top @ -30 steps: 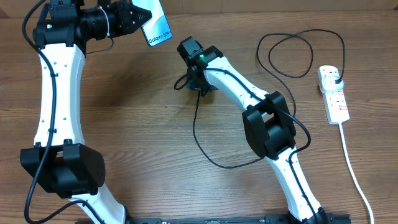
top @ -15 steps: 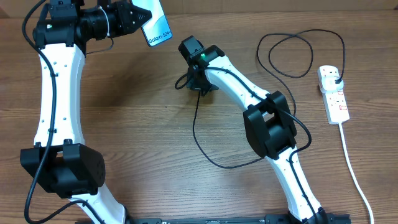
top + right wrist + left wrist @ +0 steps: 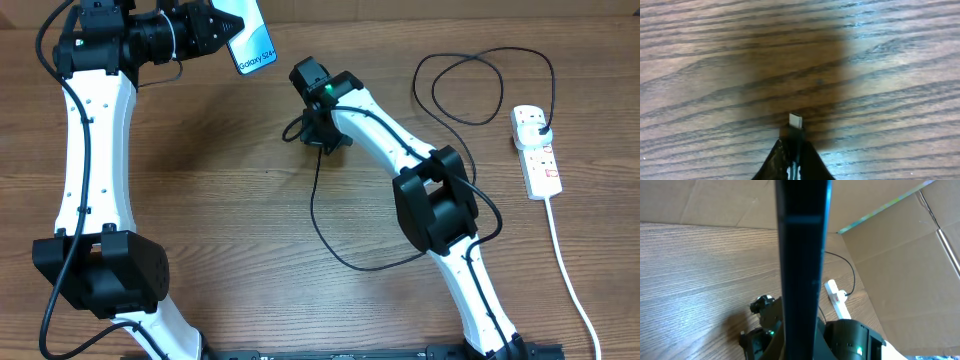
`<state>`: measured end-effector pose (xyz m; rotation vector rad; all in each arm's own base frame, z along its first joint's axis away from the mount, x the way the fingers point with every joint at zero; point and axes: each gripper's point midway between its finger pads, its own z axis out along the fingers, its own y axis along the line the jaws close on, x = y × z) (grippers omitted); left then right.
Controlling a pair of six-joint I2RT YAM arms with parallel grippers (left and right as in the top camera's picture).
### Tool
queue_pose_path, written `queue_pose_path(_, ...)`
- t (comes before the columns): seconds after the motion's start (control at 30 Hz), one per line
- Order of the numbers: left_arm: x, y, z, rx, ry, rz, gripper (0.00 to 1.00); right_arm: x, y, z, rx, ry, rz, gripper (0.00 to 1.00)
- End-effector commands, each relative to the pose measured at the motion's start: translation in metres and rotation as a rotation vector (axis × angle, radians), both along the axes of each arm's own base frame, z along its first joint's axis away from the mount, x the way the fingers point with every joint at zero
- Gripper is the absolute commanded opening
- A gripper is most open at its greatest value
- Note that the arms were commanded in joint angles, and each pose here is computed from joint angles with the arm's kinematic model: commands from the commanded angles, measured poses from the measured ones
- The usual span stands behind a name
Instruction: Plug charger to phone and switch on socket
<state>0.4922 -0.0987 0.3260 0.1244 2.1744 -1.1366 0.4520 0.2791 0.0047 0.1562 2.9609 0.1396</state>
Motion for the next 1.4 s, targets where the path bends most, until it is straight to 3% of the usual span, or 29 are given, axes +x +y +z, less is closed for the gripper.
queue_pose_path(0.0, -0.003, -0.002, 0.014, 0.005, -0.052, -0.021, 0.04, -0.007, 0.0, -0.022, 0.016, 0.062, -0.005, 0.04)
queue_pose_path(0.27, -0.002, -0.001, 0.013, 0.007, -0.053, -0.019, 0.04, -0.001, -0.001, -0.014, 0.066, 0.065, -0.013, 0.04)
queue_pose_path(0.4, -0.002, -0.002, 0.014, 0.005, -0.055, -0.021, 0.04, 0.006, -0.002, 0.018, 0.117, 0.025, -0.005, 0.04)
queue_pose_path(0.53, -0.006, -0.009, 0.027, -0.039, -0.105, -0.081, 0.04, 0.008, 0.013, 0.067, 0.277, -0.012, 0.116, 0.04)
queue_pose_path(0.73, -0.025, -0.03, 0.072, -0.163, -0.304, -0.305, 0.04, -0.012, 0.038, 0.161, 0.652, -0.074, 0.44, 0.04)
queue_pose_path(0.9, -0.025, -0.031, 0.089, -0.198, -0.342, -0.323, 0.04, -0.029, 0.039, 0.208, 0.838, -0.111, 0.585, 0.04)
queue_pose_path(1.07, -0.025, -0.031, 0.103, -0.223, -0.372, -0.338, 0.04, -0.051, 0.038, 0.231, 0.921, -0.112, 0.684, 0.04)
queue_pose_path(1.37, -0.037, -0.035, 0.101, -0.282, -0.279, -0.383, 0.04, -0.065, 0.034, 0.272, 0.947, -0.2, 0.758, 0.04)
